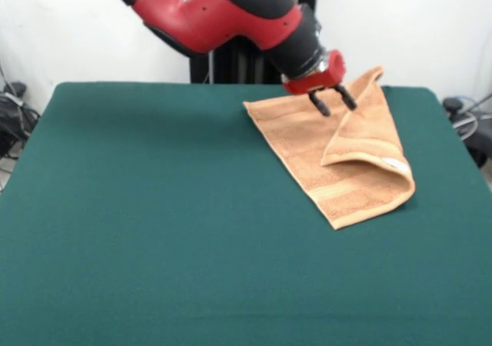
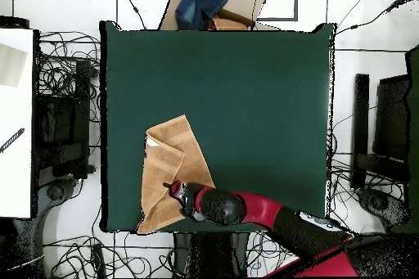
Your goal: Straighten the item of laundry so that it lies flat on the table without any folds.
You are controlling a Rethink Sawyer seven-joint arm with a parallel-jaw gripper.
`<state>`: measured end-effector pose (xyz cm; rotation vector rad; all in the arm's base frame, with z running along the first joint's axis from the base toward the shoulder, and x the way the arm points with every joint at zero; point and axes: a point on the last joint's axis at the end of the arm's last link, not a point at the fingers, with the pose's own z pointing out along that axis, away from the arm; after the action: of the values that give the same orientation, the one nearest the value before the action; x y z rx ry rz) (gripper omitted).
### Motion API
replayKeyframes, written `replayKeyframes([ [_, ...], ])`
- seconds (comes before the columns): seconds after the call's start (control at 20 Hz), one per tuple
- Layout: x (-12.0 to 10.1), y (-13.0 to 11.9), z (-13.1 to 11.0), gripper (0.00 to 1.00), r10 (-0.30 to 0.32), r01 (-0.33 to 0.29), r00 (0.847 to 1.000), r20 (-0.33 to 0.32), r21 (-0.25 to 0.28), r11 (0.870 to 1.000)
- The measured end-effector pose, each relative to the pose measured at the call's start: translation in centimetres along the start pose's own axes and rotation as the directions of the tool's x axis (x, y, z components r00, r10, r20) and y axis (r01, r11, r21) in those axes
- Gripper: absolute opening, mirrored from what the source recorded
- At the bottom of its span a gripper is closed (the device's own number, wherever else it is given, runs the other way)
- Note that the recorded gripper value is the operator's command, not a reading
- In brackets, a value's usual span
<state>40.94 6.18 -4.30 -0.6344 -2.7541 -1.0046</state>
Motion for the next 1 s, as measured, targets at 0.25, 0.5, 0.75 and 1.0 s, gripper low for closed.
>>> replayKeyframes([
  [0.25,-1.6,-0.2,0.1,1.0,-0.009,0.009,1.0,0.015,0.008,1.0],
  [0.5,-2.7,0.1,0.2,1.0,-0.023,0.023,0.999,0.036,0.008,1.0],
  [0.75,-3.2,0.0,0.4,1.0,-0.024,0.024,0.999,0.044,0.01,1.0],
  [1.0,-2.9,0.0,0.9,1.0,-0.026,0.026,0.999,0.036,0.001,1.0],
])
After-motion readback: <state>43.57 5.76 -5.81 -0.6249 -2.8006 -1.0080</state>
